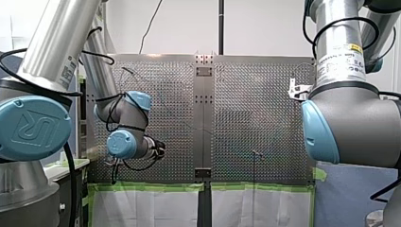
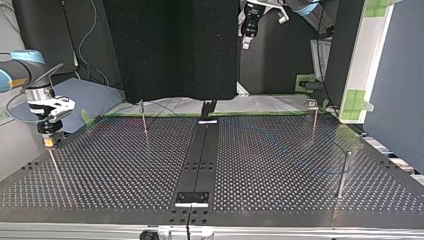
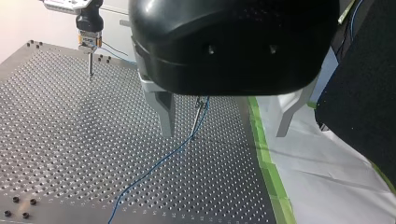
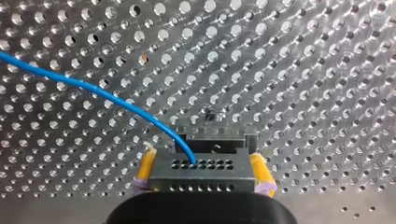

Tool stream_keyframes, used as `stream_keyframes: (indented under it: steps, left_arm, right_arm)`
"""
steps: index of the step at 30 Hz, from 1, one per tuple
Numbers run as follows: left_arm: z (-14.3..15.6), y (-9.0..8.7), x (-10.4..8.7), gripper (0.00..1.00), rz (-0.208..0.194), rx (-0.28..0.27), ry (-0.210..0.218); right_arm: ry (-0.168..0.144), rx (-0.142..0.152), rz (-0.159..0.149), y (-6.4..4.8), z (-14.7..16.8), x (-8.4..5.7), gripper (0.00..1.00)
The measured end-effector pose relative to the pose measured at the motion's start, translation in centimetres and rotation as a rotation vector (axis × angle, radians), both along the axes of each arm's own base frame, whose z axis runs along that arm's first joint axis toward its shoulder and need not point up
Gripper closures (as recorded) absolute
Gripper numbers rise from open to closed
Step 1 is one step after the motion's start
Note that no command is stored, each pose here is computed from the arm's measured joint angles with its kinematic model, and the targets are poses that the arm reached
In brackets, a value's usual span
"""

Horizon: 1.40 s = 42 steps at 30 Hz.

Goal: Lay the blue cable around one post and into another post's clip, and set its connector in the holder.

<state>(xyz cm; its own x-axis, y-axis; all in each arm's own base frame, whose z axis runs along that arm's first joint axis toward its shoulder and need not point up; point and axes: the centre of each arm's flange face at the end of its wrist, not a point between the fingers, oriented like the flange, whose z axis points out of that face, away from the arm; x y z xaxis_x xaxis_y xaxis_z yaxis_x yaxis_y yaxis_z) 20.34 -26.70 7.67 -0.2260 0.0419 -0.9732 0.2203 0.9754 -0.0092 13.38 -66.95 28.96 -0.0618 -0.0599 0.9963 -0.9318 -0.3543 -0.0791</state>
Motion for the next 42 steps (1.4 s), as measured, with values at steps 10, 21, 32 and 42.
stream_keyframes:
  steps: [10,21,32,42]
  left_arm:
    - [0.00,0.07,0.08,0.00,0.003,0.000,0.001]
    - [0.00,0.09,0.09,0.00,0.004,0.001,0.001]
    - [0.01,0.10,0.11,0.00,0.005,0.001,0.001]
    - [0.00,0.10,0.12,0.00,0.005,0.001,0.001]
  right_arm:
    - [-0.001,-0.005,0.007,-0.36,0.27,0.08,0.48]
    - [0.007,-0.028,0.047,-0.69,0.80,0.53,0.48]
    - [0.044,-0.038,0.059,-0.60,0.89,0.51,0.48]
    - [0.053,-0.028,0.057,-0.45,0.46,0.43,0.48]
